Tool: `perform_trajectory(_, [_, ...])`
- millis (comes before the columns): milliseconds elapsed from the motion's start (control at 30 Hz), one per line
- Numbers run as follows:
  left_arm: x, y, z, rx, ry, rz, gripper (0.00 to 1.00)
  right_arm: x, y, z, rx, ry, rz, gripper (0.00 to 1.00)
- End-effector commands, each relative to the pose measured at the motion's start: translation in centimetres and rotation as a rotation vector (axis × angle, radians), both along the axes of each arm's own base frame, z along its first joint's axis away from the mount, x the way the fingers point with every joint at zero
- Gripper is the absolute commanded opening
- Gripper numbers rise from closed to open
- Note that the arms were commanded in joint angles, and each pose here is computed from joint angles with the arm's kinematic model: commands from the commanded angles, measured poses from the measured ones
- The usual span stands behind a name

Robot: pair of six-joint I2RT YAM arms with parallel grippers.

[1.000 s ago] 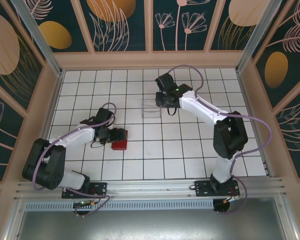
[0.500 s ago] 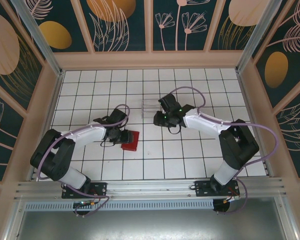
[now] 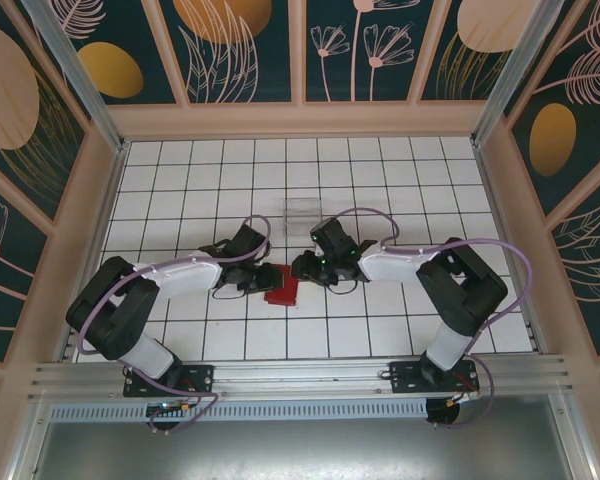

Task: Take the credit cards out of the card holder

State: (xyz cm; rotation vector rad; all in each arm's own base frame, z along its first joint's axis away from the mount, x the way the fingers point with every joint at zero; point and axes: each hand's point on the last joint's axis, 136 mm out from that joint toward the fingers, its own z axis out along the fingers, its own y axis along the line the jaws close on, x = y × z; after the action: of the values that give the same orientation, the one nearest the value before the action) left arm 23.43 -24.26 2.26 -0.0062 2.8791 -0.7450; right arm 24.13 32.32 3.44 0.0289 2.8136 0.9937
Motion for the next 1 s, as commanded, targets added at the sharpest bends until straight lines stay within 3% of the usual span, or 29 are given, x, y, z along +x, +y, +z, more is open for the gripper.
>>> perform_trajectory(0, [-0.7,-0.7,-0.5,-0.031,0.033,0.011,0.36,-0.6,1.6,-0.8,0.063,0.039,0.007,0.41])
perform_trajectory(200, [-0.4,-0.3,-0.6,0.001,0.022,0.016,0.37,-1.0,1.8,-2.0,0.029,0.051,0.01,0.28])
perform_trajectory(267, [-0.1,0.7,-0.9,0.069,0.006,0.027,0.39,-1.1,1.6,-2.2,-0.003,0.045,0.017,0.17])
perform_trajectory(400, [1.1,3.1,-1.3,0.26,-0.045,0.035,0.42,-1.1,1.3,-2.3,-0.041,0.035,0.033,0.1])
perform_trajectory(533, [1.7,4.5,-1.2,0.369,-0.079,0.041,0.46,-1.1,1.0,-2.3,-0.069,0.029,0.043,0.0])
perform_trajectory(767, [2.7,6.4,0.2,0.491,-0.135,0.049,0.46,-1.1,-0.1,-2.5,-0.134,0.022,0.048,0.0])
perform_trajectory(967, [3.4,6.6,1.8,0.503,-0.181,0.055,0.36,-1.0,-0.4,-2.5,-0.163,0.016,0.055,0.0])
